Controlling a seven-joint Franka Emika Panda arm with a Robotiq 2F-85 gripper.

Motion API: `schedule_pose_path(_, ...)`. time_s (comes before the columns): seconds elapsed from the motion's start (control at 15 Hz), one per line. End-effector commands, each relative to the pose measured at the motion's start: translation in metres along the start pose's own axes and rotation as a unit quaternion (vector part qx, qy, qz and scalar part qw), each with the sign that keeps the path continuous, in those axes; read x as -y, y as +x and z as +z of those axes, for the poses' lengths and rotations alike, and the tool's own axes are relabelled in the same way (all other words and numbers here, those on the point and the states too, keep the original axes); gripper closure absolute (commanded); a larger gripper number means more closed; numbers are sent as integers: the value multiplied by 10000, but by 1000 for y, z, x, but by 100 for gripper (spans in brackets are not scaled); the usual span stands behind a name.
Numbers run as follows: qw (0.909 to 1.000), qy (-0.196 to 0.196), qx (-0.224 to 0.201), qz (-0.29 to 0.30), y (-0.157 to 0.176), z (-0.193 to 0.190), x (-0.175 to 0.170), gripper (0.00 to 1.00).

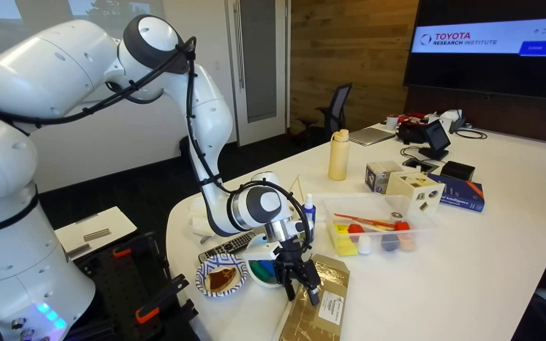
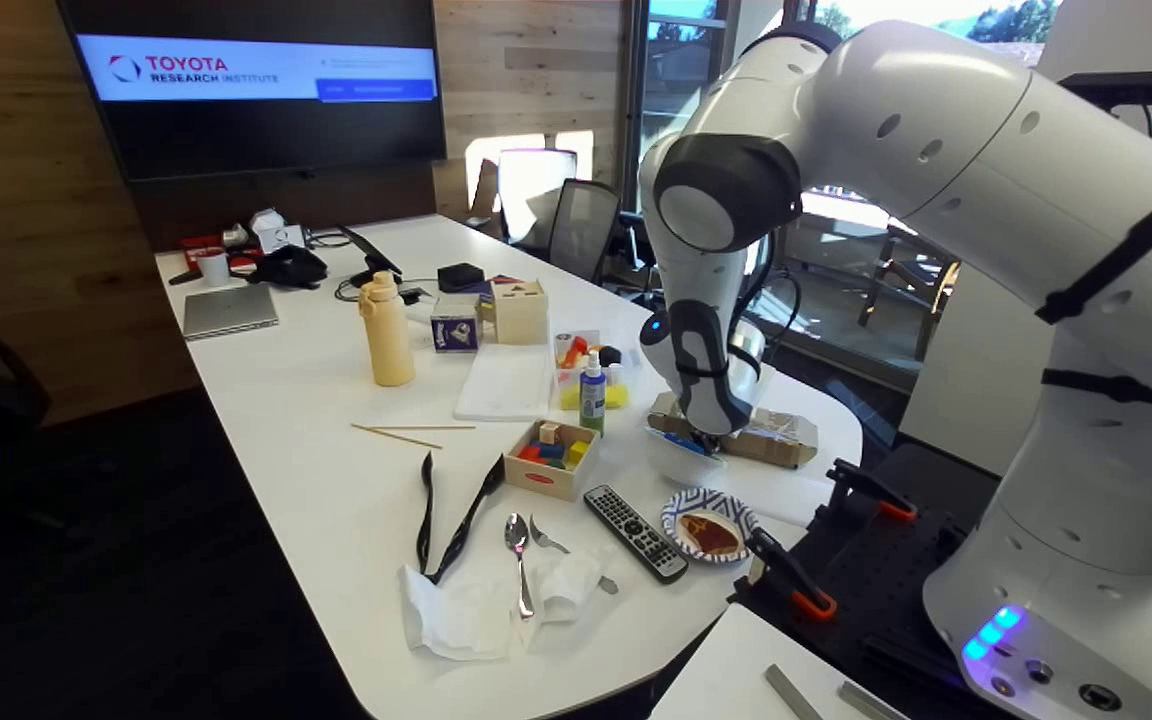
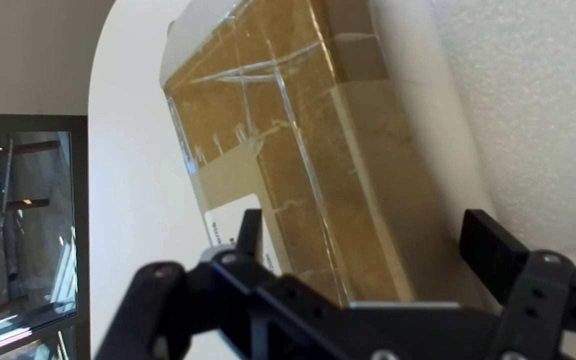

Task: Open the cardboard box on the right

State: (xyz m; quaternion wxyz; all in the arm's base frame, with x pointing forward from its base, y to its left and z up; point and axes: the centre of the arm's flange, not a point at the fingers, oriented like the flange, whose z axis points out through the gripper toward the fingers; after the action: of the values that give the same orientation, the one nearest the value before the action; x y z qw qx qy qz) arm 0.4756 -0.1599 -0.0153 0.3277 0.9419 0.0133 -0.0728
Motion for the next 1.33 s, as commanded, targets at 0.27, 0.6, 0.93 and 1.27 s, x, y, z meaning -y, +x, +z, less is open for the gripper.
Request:
schedule_pose_path(0.27, 10000, -63, 40, -16, 2, 10, 3, 0)
schedule_pose_path(0.6, 10000, -68, 3, 19, -1, 9, 5, 0)
schedule_pose_path(0.93, 10000, -27, -23, 8, -3, 6, 5, 48)
schedule_pose_path(1.27, 10000, 9, -25, 22, -4, 5, 4, 63)
